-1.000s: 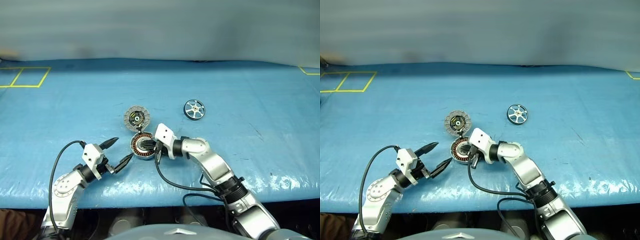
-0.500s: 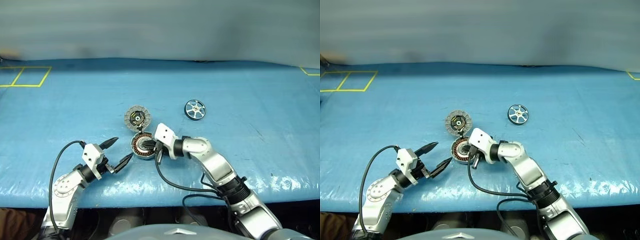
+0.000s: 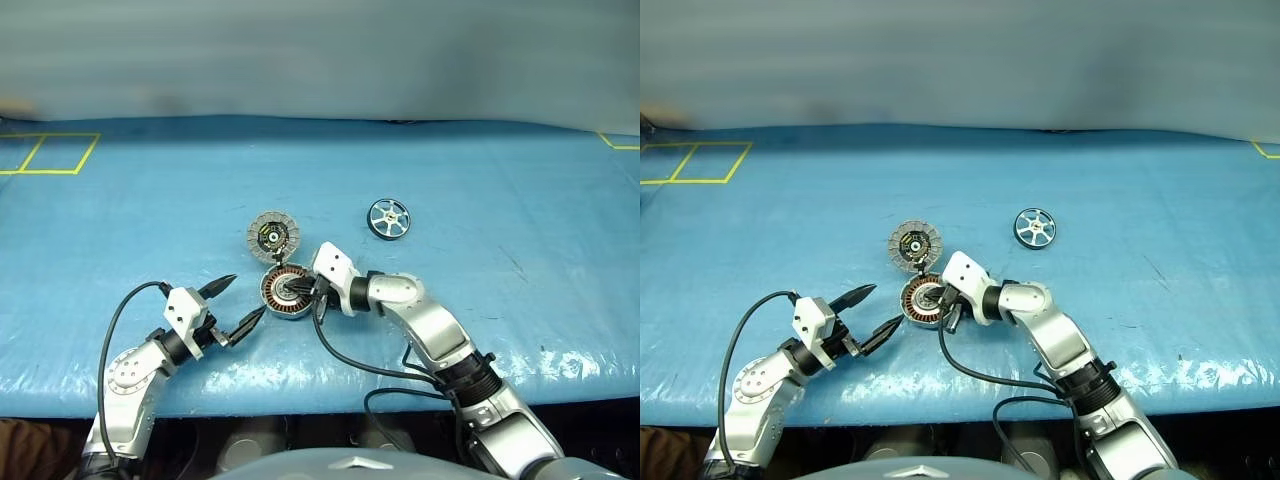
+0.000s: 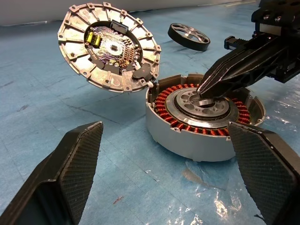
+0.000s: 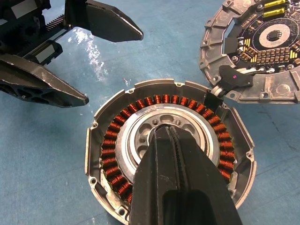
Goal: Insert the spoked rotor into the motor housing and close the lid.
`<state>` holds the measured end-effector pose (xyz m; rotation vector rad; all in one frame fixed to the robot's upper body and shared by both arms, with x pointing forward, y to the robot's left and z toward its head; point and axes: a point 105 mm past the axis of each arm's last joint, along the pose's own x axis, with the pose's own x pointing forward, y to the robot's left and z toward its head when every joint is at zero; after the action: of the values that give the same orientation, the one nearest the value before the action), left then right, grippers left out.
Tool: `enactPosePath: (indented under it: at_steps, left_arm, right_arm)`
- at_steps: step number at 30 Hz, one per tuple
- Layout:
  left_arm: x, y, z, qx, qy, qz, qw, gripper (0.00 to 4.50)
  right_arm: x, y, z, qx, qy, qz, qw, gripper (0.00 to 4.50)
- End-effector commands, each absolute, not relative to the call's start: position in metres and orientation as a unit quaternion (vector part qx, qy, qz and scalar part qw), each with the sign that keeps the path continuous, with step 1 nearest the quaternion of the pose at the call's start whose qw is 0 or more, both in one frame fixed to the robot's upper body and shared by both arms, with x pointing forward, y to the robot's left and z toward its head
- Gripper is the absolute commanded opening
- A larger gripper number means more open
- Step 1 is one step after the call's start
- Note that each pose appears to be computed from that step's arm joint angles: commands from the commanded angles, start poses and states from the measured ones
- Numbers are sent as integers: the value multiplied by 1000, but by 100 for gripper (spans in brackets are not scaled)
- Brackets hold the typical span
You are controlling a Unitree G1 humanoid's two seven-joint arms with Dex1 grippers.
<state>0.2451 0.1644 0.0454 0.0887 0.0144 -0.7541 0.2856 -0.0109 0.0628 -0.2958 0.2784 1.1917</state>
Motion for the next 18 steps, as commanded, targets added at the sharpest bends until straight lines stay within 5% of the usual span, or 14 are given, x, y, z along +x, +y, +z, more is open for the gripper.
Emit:
enactPosePath:
  at_steps: [1, 9, 18]
  left_arm:
    - [246, 165, 50, 51, -3, -368, 929, 450]
    - [245, 166, 50, 52, -3, -367, 929, 450]
    - [245, 165, 49, 50, 0, -368, 928, 450]
  right_arm:
    - [280, -8, 59, -158, 130, 569, 797, 2]
    - [287, -15, 51, -227, 124, 548, 796, 2]
    - [295, -5, 92, -180, 52, 539, 821, 2]
